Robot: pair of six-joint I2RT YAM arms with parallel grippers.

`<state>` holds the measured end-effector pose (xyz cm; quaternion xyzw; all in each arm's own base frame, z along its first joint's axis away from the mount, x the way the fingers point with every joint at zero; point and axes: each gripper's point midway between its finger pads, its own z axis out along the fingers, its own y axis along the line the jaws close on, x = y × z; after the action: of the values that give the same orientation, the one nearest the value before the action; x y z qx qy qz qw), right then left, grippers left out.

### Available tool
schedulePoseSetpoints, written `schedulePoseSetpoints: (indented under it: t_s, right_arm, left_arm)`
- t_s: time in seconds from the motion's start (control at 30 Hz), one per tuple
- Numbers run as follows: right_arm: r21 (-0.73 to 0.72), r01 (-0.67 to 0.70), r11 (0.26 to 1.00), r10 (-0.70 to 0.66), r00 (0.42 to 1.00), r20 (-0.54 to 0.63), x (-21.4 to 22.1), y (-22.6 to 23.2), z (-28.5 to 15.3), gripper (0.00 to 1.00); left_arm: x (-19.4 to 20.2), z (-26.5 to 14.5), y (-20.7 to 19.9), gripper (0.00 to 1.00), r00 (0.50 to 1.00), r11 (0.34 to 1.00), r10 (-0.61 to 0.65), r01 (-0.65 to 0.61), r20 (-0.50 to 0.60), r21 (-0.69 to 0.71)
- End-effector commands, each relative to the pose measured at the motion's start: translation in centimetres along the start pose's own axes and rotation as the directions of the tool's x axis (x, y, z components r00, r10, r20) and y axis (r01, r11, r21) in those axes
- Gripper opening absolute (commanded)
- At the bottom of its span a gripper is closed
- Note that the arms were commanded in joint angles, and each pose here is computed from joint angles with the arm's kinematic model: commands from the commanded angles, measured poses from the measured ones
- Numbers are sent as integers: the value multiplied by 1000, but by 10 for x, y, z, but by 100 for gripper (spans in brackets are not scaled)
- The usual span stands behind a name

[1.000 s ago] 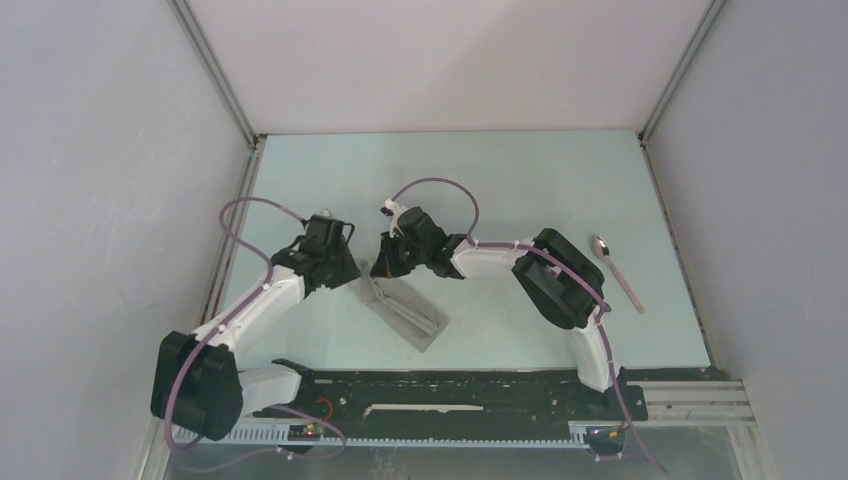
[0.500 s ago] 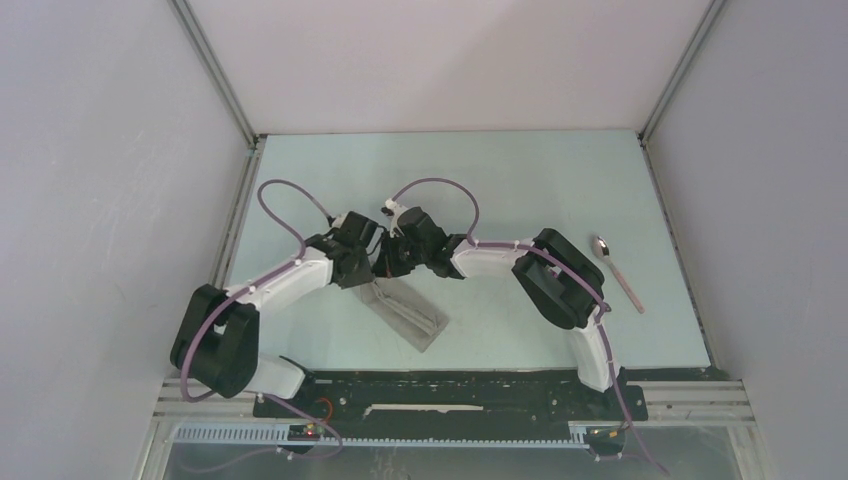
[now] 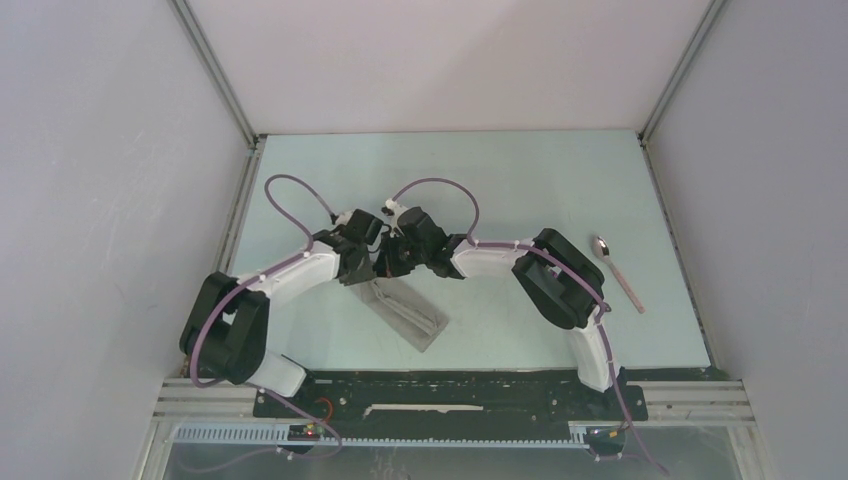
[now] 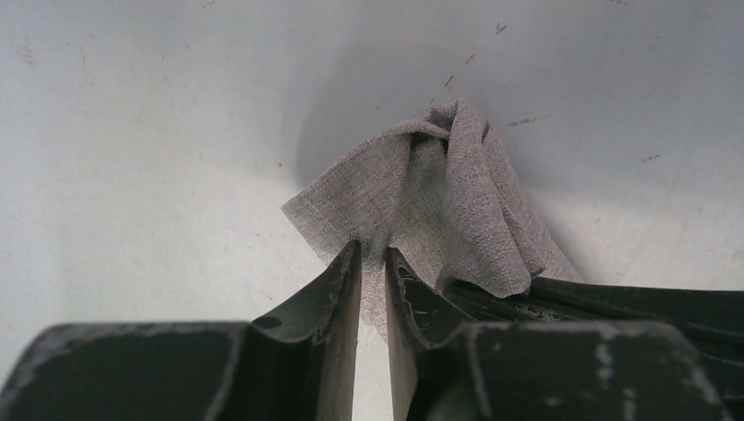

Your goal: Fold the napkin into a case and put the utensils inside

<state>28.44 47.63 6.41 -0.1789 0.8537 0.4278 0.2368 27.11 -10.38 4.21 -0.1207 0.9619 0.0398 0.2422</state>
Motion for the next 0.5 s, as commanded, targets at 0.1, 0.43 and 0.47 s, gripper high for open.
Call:
schedulePoseSetpoints:
  t_s: [0.1,0.43,0.47]
  right_arm:
    - [-67,10,998,-7,999,42,-13,24,0,0]
    - [-70,9,997,-6,999,44,-14,24,0,0]
    - [-70,7,997,-4,999,43,-14,24,0,0]
  left_arm:
    - [-20,-1,-3,19,998,999,29,-27,53,-34]
    - [-16,5,-1,23,998,998,51,-50,36,-48]
    - [-16,5,-2,20,998,998,52,-51,35,-46]
